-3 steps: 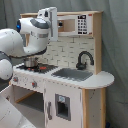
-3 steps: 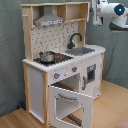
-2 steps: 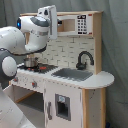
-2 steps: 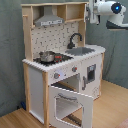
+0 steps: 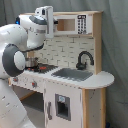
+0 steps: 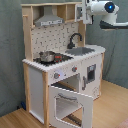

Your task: Play with the kitchen

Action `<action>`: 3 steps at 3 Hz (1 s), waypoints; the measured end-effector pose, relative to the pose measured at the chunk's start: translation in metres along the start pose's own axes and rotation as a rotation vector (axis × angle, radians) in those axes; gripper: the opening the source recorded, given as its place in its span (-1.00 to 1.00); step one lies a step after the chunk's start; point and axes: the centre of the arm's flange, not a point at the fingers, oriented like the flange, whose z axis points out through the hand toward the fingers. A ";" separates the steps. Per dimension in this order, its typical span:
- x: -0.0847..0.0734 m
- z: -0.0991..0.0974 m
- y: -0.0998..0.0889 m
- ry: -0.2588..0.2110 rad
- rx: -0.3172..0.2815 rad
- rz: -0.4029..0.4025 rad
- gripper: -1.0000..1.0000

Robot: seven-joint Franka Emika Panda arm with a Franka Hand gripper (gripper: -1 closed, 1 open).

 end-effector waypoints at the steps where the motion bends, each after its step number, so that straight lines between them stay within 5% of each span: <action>1: 0.013 0.010 -0.011 0.004 0.023 -0.001 -1.00; 3: 0.024 0.040 -0.025 0.011 0.055 -0.026 -1.00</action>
